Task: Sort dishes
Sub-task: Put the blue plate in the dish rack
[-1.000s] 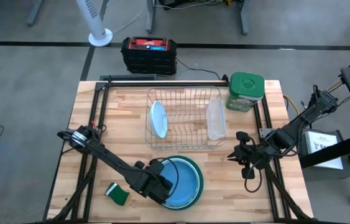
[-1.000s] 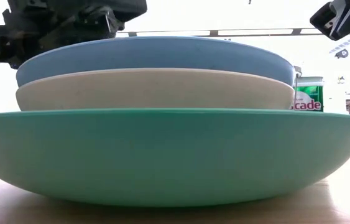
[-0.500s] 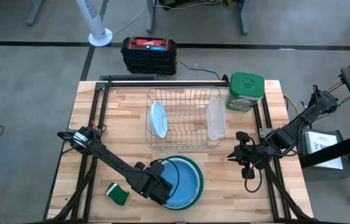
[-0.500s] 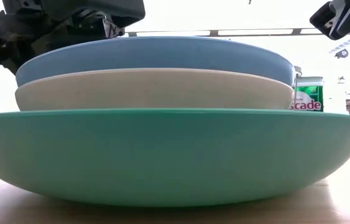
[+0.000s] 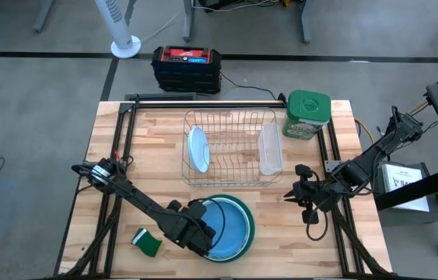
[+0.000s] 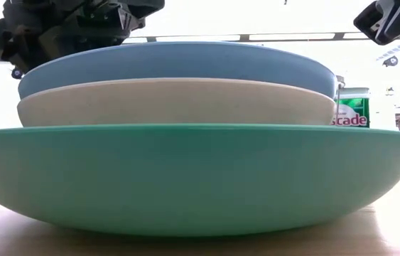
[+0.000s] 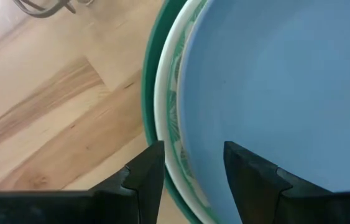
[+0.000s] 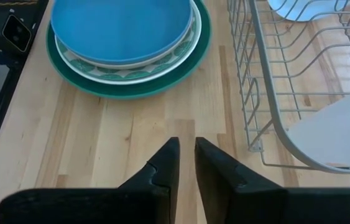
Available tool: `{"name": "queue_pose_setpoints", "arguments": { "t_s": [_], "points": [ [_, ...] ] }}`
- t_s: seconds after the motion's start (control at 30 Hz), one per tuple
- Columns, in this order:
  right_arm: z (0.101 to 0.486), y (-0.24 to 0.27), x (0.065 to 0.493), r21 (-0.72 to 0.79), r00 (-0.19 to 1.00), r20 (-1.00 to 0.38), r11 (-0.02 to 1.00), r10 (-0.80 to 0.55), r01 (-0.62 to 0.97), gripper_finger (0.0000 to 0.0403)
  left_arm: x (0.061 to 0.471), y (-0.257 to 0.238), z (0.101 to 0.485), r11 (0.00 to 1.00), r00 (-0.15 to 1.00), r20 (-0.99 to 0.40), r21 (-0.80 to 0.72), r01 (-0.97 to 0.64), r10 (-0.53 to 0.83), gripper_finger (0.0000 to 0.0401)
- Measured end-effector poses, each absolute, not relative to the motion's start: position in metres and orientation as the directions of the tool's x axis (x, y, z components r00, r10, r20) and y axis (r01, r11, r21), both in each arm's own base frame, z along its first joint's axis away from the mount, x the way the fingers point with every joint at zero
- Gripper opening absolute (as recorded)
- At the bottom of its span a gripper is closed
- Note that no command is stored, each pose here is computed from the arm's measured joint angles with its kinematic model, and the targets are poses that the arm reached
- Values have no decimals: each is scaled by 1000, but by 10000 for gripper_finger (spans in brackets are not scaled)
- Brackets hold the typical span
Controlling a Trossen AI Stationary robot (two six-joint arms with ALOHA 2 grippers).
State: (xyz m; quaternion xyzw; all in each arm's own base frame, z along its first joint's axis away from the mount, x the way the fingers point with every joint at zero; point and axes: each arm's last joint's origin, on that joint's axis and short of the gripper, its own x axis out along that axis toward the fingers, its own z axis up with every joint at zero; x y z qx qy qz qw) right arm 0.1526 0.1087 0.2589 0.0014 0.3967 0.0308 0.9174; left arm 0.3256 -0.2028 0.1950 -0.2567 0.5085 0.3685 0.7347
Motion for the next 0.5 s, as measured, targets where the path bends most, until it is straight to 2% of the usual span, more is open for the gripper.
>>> {"name": "queue_pose_setpoints", "arguments": {
  "t_s": [0.1,0.5],
  "points": [
    [259,109,153,27,684,-728,998,58,-55,49,326,-202,195,600,211,-936,2,-800,283,145],
    [259,109,153,27,684,-727,998,58,-55,39,326,-202,195,600,213,-936,-2,-800,281,35]
  ]
}}
